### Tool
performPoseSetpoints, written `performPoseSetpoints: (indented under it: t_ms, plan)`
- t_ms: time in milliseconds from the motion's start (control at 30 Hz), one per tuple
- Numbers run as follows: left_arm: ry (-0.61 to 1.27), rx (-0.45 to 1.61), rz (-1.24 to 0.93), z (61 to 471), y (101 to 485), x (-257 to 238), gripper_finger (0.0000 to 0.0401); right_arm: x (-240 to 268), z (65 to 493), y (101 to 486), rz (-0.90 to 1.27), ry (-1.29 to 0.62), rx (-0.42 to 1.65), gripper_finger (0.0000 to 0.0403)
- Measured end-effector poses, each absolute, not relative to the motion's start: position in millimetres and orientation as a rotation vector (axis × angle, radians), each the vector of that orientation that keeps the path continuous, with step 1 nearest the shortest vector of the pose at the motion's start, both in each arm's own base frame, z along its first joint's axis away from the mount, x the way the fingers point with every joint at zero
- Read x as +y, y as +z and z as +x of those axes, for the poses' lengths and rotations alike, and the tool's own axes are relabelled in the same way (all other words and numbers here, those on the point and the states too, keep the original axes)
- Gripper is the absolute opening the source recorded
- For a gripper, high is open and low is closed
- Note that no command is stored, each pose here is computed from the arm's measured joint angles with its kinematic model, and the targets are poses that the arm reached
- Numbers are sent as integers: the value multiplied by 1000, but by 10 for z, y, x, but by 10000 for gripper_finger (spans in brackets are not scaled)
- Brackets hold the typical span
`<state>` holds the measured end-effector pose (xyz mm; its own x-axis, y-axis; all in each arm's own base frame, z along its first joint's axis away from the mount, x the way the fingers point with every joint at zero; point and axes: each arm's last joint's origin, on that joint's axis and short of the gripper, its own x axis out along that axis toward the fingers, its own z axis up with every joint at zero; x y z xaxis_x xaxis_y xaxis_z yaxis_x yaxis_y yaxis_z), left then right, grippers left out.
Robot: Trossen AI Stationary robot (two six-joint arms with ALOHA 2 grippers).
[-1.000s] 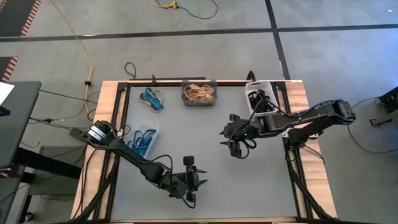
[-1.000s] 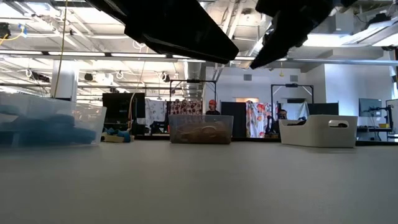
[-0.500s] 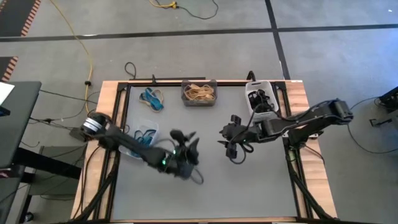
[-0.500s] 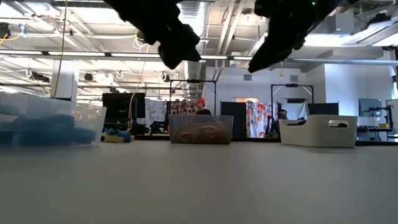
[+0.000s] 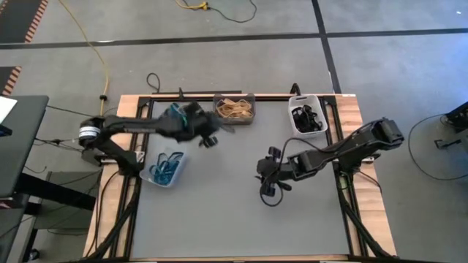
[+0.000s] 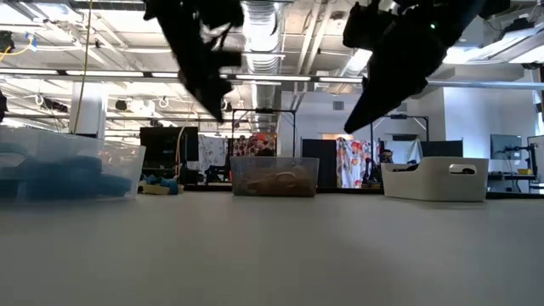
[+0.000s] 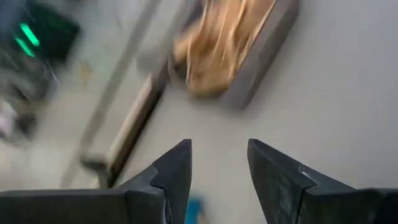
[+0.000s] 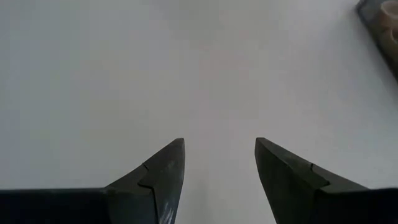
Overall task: Sort rubber bands into baskets
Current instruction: Put the brown rubber band into the black bin
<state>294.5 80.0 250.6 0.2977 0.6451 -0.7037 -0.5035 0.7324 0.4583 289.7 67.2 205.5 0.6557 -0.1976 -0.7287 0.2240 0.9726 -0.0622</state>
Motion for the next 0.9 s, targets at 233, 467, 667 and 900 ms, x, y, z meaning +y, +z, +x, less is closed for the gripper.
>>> performPoseSetpoints:
  t_ms: [233,467,667,900]
  plan:
    - [879,1208,-80,2523,2415,1442,148,671,2924,1981,34,-249,846,223]
    - [931,1187,-246,2330,2377,1782,148,672,2930,1988,38,-248,837,223]
    - [920,1227,-305,2315,2204,1956,148,671,2936,1992,32,-244,831,223]
    - [816,1412,-234,2359,1923,2006,148,680,2987,2036,5,-217,769,223]
